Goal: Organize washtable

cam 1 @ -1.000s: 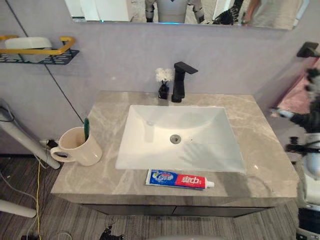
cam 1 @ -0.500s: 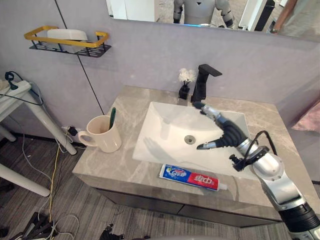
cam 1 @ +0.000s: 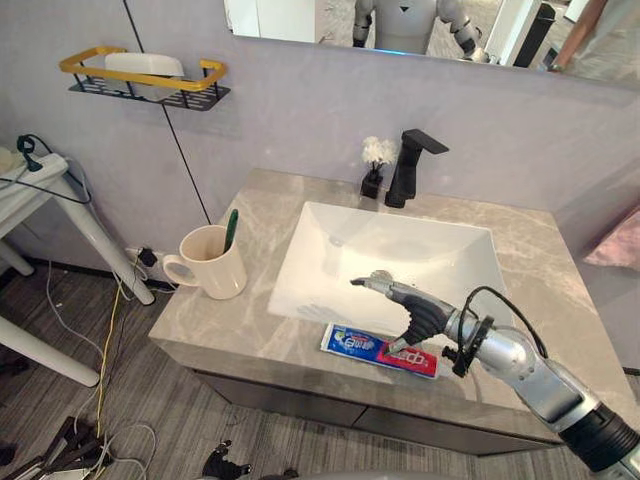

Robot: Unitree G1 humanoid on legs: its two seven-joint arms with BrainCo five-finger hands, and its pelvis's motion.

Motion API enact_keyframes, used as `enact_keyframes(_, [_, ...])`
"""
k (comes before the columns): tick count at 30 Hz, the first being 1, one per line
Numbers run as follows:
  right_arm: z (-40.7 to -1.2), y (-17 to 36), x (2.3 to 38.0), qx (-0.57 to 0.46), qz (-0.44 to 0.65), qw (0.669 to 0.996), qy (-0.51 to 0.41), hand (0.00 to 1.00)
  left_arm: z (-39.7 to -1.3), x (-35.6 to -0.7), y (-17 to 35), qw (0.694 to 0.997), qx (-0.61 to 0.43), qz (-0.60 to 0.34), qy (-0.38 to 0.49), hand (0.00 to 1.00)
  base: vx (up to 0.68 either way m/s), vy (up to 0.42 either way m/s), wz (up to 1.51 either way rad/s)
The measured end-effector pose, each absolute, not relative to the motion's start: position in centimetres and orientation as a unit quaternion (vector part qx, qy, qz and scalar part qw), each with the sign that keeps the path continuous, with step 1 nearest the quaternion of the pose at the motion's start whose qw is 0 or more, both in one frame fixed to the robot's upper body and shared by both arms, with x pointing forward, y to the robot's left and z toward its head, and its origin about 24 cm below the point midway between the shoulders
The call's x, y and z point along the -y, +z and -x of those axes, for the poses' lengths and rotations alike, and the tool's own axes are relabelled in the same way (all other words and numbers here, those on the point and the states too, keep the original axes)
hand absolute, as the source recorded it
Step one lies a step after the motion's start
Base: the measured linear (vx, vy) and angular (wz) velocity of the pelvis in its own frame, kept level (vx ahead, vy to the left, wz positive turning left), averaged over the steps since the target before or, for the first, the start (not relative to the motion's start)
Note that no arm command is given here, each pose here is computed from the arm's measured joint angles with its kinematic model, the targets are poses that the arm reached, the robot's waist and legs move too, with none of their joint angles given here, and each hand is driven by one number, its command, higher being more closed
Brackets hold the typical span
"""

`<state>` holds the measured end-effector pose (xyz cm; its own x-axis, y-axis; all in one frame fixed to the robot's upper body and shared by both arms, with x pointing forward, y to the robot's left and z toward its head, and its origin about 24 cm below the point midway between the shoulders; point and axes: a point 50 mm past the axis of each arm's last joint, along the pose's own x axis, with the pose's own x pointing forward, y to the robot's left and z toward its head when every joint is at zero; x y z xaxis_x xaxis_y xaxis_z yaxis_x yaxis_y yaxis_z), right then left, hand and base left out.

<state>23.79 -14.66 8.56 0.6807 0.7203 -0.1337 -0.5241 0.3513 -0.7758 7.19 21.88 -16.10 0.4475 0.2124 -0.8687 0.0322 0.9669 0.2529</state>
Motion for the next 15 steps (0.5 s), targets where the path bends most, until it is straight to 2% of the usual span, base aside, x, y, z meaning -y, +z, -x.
enact_keyframes(5, [-23.7, 7.7, 14.8, 0.108, 0.449, 0.803, 0.377, 0.0, -6.9, -21.9, -16.2, 0.839, -0.529, -0.118, 0.051, 0.0, -0.02, 0.012, -0.08])
enact_keyframes(15, [-23.9, 6.9, 15.0, 0.109, 0.468, 0.813, 0.329, 0.0, -7.3, -21.8, -16.2, 0.84, -0.527, -0.122, 0.046, 0.0, 0.0, 0.0, 0.0])
